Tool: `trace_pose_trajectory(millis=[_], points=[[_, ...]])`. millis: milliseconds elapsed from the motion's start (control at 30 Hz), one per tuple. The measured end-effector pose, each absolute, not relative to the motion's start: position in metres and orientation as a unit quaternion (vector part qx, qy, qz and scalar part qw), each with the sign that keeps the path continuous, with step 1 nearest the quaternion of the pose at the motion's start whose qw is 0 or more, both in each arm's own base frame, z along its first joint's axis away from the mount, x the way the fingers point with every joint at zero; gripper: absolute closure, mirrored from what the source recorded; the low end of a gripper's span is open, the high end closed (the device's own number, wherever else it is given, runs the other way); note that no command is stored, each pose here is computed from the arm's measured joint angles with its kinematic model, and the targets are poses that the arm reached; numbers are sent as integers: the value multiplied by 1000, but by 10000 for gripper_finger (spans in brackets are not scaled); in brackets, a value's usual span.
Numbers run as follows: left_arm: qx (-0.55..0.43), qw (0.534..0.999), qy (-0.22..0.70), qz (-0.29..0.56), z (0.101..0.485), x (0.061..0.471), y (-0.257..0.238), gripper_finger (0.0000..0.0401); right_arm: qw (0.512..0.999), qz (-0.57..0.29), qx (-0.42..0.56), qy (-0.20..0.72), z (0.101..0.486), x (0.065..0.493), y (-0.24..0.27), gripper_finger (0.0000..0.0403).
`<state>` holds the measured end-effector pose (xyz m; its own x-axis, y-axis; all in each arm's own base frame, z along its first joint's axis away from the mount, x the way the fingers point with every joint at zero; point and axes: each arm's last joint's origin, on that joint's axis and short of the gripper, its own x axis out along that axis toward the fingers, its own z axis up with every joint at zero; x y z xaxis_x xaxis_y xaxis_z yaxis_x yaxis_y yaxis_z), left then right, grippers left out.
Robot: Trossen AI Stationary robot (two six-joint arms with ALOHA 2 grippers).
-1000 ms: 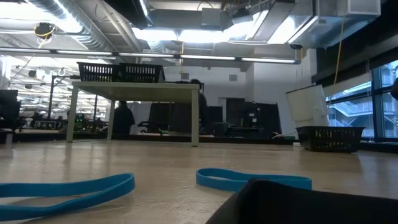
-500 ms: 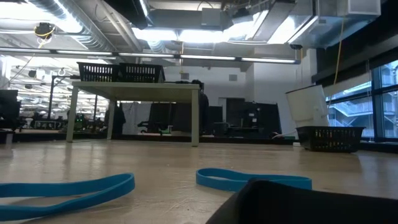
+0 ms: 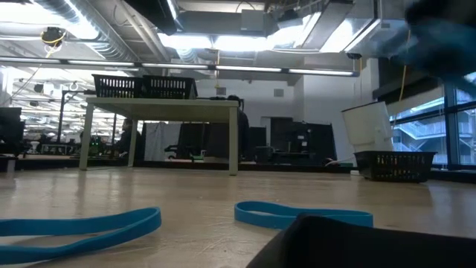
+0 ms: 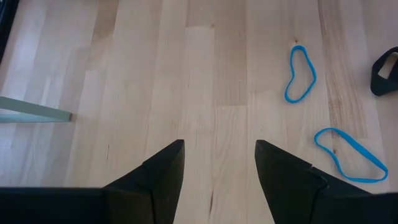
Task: Pick & Place Office Desk Supplies
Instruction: Put the blue rubber band into the black bin
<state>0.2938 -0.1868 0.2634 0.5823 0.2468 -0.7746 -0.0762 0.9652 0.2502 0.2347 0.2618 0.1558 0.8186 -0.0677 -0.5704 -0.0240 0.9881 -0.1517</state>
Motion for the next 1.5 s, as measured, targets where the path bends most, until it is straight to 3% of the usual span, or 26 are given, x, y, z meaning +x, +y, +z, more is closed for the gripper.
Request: trace_pose_trajectory(millis=[400,633,1133,1500], points=[[109,888,432,114,264,294,-185,210,941,-179,-220,184,246,315,234,400],[114,886,434,116,264,293,-186,210,929,-212,-253,169,289,342,216,401],[118,887,433,111,264,291,-189,210,894,-283,-262,228,279,355,173,399],[118,887,433,112,264,291,-189,210,860,-339,-191,330,275,318,134,396]])
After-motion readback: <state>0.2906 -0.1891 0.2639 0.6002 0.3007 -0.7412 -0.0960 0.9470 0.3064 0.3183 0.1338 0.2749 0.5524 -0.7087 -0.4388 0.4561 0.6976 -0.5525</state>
